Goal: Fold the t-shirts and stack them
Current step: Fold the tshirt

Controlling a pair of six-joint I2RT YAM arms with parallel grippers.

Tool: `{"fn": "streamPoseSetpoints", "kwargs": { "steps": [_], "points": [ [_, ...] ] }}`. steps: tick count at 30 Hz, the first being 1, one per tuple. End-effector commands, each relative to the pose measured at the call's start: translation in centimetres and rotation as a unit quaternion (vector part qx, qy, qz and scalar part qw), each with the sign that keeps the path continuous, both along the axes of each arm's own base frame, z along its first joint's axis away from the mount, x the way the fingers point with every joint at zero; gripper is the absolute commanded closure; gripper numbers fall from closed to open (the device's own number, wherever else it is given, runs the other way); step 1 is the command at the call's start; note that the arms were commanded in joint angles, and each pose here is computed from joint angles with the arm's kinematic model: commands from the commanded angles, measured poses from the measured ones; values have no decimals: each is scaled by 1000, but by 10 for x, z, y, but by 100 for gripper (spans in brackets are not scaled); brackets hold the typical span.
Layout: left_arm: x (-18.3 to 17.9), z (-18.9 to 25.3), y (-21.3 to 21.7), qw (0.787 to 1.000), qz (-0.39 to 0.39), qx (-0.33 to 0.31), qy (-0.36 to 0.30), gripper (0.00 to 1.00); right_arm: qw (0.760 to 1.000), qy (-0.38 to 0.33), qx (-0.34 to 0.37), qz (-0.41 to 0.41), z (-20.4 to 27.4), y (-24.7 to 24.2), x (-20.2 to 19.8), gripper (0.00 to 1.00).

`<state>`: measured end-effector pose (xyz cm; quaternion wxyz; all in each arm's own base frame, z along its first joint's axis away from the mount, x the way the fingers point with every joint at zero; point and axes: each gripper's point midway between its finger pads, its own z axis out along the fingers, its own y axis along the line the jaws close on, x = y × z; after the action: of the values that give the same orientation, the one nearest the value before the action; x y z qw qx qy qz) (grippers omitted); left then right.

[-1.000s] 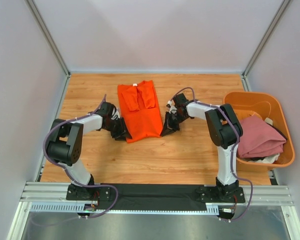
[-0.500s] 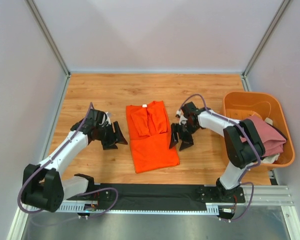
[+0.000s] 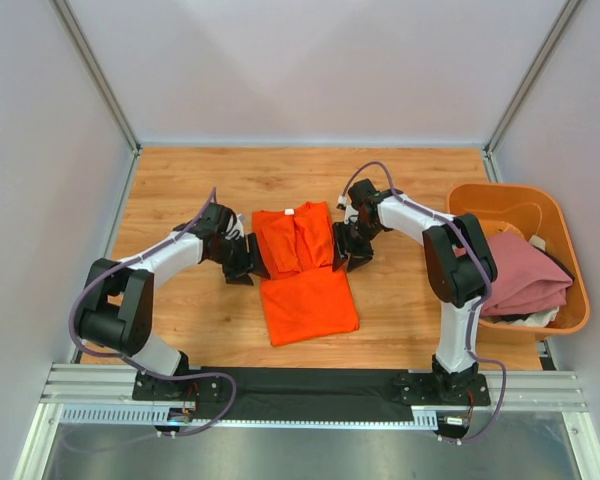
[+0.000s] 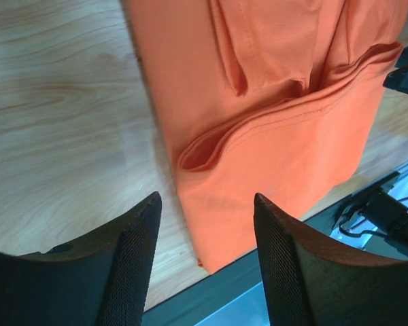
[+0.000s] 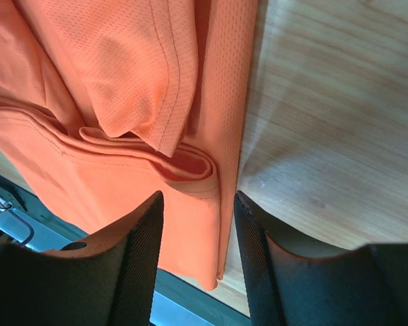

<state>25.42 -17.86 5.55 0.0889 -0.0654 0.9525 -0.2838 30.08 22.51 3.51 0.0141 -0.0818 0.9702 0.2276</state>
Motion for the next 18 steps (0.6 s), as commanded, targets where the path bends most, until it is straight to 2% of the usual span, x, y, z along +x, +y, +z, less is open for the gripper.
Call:
{"fn": "streamPoseSetpoints", "kwargs": {
  "steps": [1, 7, 8, 10, 14, 18],
  "points": [
    [12, 2, -10, 1000, -8, -6, -18, 36, 1000, -10, 8, 5, 5, 4, 8, 53],
    [15, -11, -13, 1000, -15, 12, -3, 41, 1000, -2, 11, 6, 1, 5, 8, 63],
    [14, -15, -14, 1000, -16, 18, 5, 44, 1000, -3, 10, 4, 0, 5, 9, 69],
    [13, -16, -15, 1000, -16, 19, 6, 46, 1000, -3, 6, 4, 0, 4, 9, 74],
    [15, -19, -17, 1000, -18, 19, 9, 52, 1000, -2, 4, 3, 3, 3, 8, 70],
    [16, -18, -19, 1000, -18, 17, 8, 57, 1000, -5, 2, 1, 8, 3, 8, 71]
  ]
}}
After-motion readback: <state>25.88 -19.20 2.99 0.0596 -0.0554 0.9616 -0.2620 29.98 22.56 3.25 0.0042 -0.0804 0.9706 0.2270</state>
